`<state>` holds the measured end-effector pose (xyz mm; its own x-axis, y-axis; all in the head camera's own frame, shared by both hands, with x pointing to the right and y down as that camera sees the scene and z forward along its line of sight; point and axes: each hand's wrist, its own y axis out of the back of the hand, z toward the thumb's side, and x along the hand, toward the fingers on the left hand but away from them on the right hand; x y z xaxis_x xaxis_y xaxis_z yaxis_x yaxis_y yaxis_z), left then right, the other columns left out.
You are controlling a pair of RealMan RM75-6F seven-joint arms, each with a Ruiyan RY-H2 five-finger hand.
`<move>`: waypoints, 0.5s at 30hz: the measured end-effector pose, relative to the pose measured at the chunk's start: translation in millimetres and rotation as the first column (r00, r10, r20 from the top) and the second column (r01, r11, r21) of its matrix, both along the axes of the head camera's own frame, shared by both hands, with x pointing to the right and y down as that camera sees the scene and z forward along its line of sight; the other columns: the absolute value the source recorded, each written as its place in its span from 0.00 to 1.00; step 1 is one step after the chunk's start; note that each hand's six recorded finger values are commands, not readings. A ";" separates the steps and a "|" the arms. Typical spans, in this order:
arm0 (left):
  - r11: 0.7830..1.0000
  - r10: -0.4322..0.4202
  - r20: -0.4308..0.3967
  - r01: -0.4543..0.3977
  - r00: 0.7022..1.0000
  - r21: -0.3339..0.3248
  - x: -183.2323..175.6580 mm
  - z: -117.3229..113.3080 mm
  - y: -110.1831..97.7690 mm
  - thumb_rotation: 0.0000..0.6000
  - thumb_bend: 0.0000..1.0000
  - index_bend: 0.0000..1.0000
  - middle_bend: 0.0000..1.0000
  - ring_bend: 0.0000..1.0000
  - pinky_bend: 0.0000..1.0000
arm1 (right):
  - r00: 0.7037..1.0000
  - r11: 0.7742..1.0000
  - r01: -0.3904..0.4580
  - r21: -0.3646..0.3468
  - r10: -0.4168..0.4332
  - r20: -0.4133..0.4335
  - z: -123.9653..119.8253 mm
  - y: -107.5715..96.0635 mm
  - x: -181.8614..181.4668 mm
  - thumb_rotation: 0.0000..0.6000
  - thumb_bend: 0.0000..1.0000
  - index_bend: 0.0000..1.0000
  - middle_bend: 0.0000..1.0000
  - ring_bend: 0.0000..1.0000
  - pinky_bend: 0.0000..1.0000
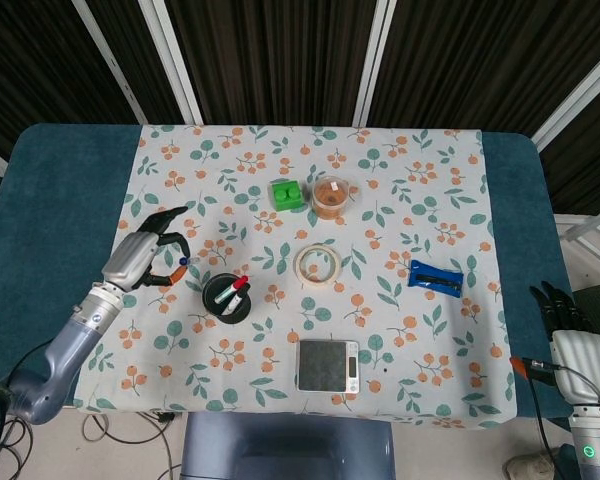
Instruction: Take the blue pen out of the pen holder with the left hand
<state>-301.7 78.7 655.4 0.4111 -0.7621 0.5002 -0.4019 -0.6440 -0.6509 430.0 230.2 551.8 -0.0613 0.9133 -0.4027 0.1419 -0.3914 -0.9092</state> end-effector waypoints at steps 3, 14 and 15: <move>1.000 0.008 -0.009 -0.008 1.000 -0.007 5.0 4.7 2.9 1.00 0.38 0.56 0.04 0.00 0.00 | 1.000 1.000 0.000 -0.001 0.000 0.001 0.0 -0.1 0.1 1.00 0.13 0.08 0.00 0.04 0.17; 0.998 -0.009 -0.032 0.007 0.999 -0.060 4.3 21.5 14.7 1.00 0.38 0.54 0.04 0.00 0.00 | 1.000 1.000 0.001 0.000 -0.001 0.002 -0.2 -0.4 -0.3 1.00 0.13 0.08 0.00 0.04 0.17; 0.998 -0.004 -0.027 0.003 1.000 -0.064 3.3 23.2 16.1 1.00 0.38 0.54 0.04 0.00 0.00 | 1.000 1.000 0.001 0.000 -0.001 0.002 -0.1 -0.3 -0.3 1.00 0.13 0.08 0.00 0.04 0.17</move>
<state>-298.4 94.8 678.6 0.4224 -0.7306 0.5364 -0.4211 -0.6823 -0.5976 429.7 229.9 551.7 -0.0594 0.9132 -0.4032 0.1430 -0.3920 -0.9088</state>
